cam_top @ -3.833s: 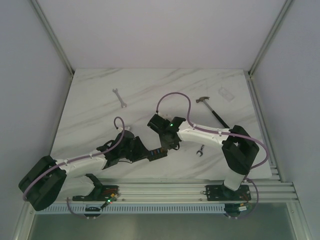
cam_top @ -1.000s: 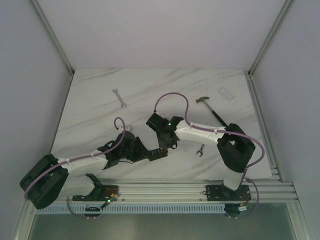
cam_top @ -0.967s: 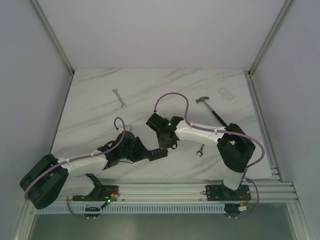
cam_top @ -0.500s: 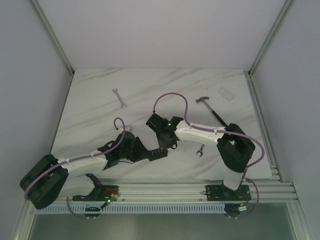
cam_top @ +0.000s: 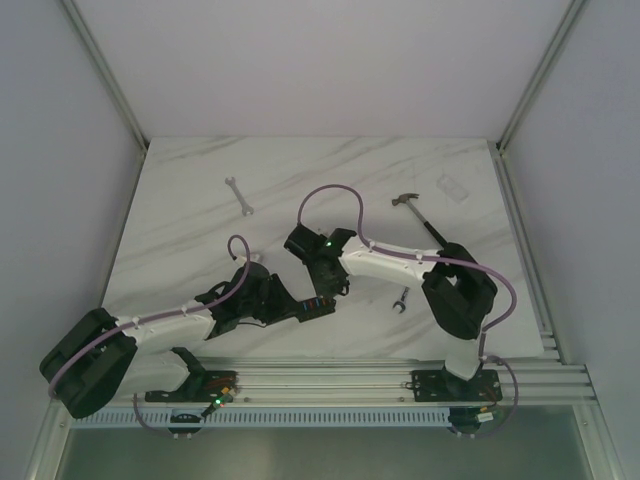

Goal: Snap on the fuse box
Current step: Install the fuse at the fuse box base.

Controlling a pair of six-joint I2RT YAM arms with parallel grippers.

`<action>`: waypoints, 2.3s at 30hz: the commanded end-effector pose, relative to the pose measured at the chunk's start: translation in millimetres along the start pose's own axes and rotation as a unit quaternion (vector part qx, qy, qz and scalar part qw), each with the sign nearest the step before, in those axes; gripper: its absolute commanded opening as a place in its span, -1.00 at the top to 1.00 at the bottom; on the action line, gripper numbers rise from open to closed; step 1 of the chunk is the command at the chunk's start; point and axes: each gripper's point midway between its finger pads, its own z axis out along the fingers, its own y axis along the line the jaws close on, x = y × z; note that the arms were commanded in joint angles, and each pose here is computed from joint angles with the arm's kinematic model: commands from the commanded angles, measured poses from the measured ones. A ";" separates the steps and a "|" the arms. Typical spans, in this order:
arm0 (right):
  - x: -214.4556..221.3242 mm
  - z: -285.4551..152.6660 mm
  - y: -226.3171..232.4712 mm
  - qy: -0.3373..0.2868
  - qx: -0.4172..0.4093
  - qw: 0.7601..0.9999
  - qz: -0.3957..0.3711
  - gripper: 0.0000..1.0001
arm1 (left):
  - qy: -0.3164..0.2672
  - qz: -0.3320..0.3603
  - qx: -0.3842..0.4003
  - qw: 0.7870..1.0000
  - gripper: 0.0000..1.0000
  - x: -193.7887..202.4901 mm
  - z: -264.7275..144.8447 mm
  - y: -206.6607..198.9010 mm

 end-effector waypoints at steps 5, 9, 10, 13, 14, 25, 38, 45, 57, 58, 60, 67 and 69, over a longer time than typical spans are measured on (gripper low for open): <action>93.6 70.8 -50.5 0.162 0.115 0.979 -0.049 1.00 | -0.007 0.002 -0.004 1.000 0.08 -1.6 0.4 0.6; 44.9 32.5 -20.2 0.081 0.054 0.995 -0.028 1.00 | -0.007 0.003 0.005 1.000 0.08 -2.2 -1.9 -3.9; 34.7 22.9 -15.9 0.062 0.044 0.997 -0.022 1.00 | -0.006 0.003 0.007 1.000 0.08 -1.8 -2.3 -4.7; 11.2 -2.9 -5.2 0.019 0.020 1.000 -0.008 1.00 | -0.006 0.004 0.012 1.000 0.07 -2.0 -3.9 -7.3; 4.8 -10.7 -2.0 0.007 0.012 1.000 -0.003 0.99 | -0.006 0.004 0.013 1.000 0.07 -2.0 -4.2 -7.5; -15.1 -45.1 1.6 -0.035 -0.016 0.998 0.047 0.62 | -0.003 0.008 0.017 1.000 0.01 -1.0 -5.3 -9.7; 3.6 -19.6 0.5 0.016 -0.012 0.999 0.049 0.62 | 0.003 0.010 0.012 1.000 -0.04 1.4 -3.9 -6.1; 5.0 -14.2 -4.1 0.021 0.006 0.998 0.052 0.60 | 0.004 0.009 0.010 1.000 -0.04 2.9 -4.0 -2.7; 11.0 -12.0 -9.3 0.032 0.018 0.998 0.051 0.81 | 0.003 0.009 0.005 1.000 -0.03 3.6 -3.5 0.9; 13.1 -11.1 -9.0 0.037 0.017 0.998 0.050 0.85 | 0.004 0.009 0.005 1.000 -0.03 3.8 -3.5 0.9; 16.1 -8.4 -7.8 0.046 0.013 0.998 0.048 0.89 | 0.004 0.009 0.005 1.000 -0.03 3.7 -3.4 0.9; 37.4 8.0 -14.8 0.086 0.032 0.995 0.038 1.00 | 0.004 0.008 0.004 1.000 -0.04 4.4 -3.5 2.2; 42.1 12.3 -13.8 0.094 0.032 0.995 0.034 1.00 | 0.004 0.008 0.003 1.000 -0.03 4.0 -3.2 2.4</action>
